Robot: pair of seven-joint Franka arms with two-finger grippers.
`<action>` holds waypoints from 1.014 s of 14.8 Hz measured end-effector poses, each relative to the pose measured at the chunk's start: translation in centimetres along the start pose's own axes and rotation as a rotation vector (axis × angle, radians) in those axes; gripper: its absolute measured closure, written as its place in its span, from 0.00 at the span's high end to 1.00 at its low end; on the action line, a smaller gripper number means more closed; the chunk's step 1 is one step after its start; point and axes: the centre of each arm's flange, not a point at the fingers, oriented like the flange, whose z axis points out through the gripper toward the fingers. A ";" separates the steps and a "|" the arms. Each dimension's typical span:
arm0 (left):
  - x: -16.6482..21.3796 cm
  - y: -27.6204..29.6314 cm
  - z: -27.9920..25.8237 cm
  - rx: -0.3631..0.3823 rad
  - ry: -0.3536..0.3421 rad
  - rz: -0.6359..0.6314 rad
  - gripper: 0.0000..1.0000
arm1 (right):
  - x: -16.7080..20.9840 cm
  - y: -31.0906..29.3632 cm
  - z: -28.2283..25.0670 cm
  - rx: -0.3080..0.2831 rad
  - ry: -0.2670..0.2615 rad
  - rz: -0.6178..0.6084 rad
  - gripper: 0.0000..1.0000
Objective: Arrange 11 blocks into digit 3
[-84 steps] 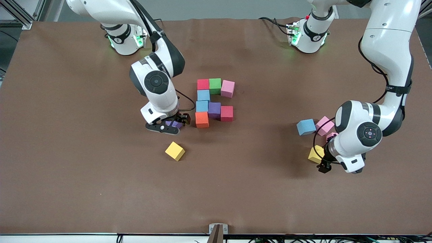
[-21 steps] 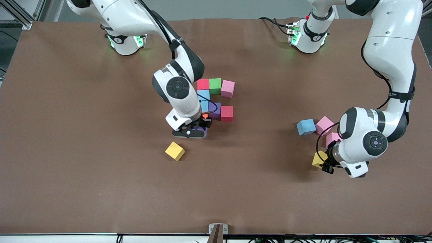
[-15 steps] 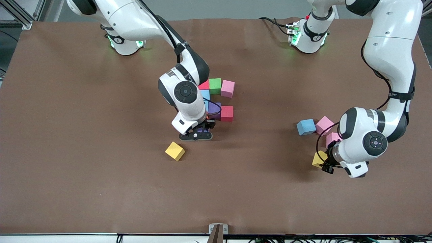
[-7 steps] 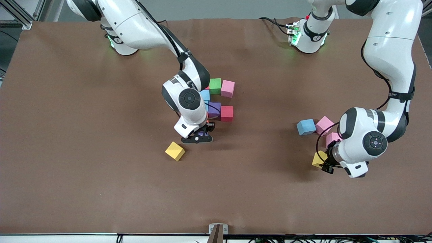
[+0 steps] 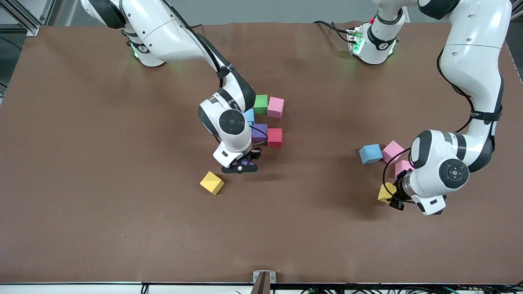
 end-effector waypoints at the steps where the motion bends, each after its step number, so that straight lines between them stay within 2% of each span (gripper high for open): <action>1: 0.0 0.0 0.0 0.000 0.000 0.000 0.54 | -0.2 -0.2 0.2 -0.002 -0.002 -0.004 0.53; 15: 0.0 0.0 0.5 0.007 -0.003 0.001 0.54 | -0.5 -0.4 0.9 -0.012 -0.009 -0.052 0.53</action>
